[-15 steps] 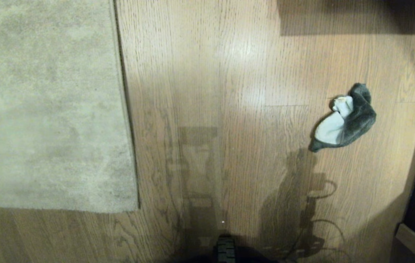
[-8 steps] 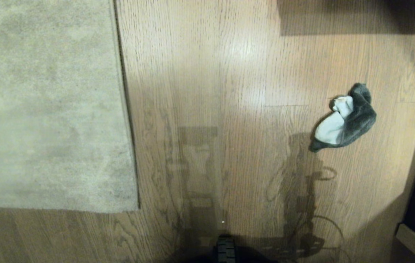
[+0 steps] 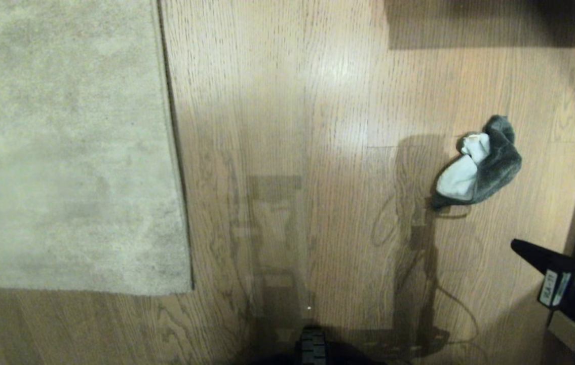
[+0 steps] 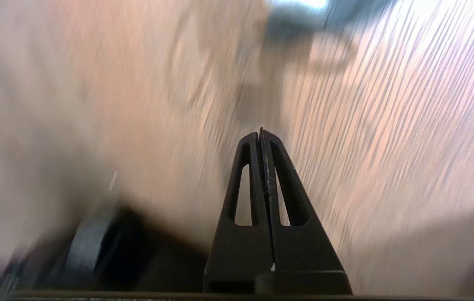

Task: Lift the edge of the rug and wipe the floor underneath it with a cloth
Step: Pick up the rag

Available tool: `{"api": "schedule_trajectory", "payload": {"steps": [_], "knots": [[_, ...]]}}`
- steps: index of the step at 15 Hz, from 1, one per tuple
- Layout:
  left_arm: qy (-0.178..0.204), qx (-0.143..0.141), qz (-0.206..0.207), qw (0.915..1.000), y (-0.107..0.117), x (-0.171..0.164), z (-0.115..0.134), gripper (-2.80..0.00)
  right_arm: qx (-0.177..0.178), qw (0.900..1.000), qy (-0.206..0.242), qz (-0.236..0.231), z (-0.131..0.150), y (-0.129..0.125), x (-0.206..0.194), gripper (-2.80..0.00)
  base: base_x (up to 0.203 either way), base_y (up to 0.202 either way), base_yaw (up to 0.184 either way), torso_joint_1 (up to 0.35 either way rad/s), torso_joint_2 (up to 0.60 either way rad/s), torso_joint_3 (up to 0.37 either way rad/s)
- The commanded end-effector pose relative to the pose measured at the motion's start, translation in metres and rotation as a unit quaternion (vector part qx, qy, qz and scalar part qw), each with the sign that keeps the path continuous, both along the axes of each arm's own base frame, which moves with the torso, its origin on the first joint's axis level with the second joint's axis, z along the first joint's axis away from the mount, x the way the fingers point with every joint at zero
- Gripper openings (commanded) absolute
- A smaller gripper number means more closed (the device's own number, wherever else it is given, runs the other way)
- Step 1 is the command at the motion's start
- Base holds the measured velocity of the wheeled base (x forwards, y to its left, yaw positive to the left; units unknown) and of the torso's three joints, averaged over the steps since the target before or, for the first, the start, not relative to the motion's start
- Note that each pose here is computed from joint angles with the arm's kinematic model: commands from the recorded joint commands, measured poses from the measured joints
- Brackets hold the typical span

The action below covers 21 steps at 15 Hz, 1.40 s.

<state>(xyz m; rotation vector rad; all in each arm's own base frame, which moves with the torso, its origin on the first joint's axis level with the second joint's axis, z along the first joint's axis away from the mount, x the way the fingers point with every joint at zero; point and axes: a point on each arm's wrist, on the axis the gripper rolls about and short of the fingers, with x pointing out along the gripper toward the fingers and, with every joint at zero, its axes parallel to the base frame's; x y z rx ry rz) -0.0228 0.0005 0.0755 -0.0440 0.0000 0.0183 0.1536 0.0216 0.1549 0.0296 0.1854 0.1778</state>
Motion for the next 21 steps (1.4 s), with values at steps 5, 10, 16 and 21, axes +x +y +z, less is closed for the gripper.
{"api": "schedule_trajectory", "payload": {"steps": [5,10,16,21], "knots": [[0.001,0.000,0.001,1.0000,0.000,0.000,0.000,-2.80,-0.021,0.997,-0.069,-0.030,0.018,-0.046,0.066,-2.80,0.000,0.000,0.000,0.000,0.00,0.000],[0.000,0.000,0.000,1.0000,0.000,0.000,0.000,-2.80,-0.021,0.997,-0.061,-0.039,0.014,-0.052,0.068,0.00,0.000,0.000,0.000,0.000,0.00,0.000],[0.000,0.000,0.001,1.0000,0.000,0.000,0.000,-2.80,-0.023,0.994,-0.054,-0.088,0.009,-0.076,0.075,0.00,0.000,0.000,0.000,0.000,0.00,0.000],[0.000,0.000,0.001,1.0000,0.000,0.000,0.000,-2.80,-0.025,0.995,-0.054,-0.081,0.001,-0.077,0.086,0.00,0.000,0.000,0.000,0.000,0.00,0.000]]}}
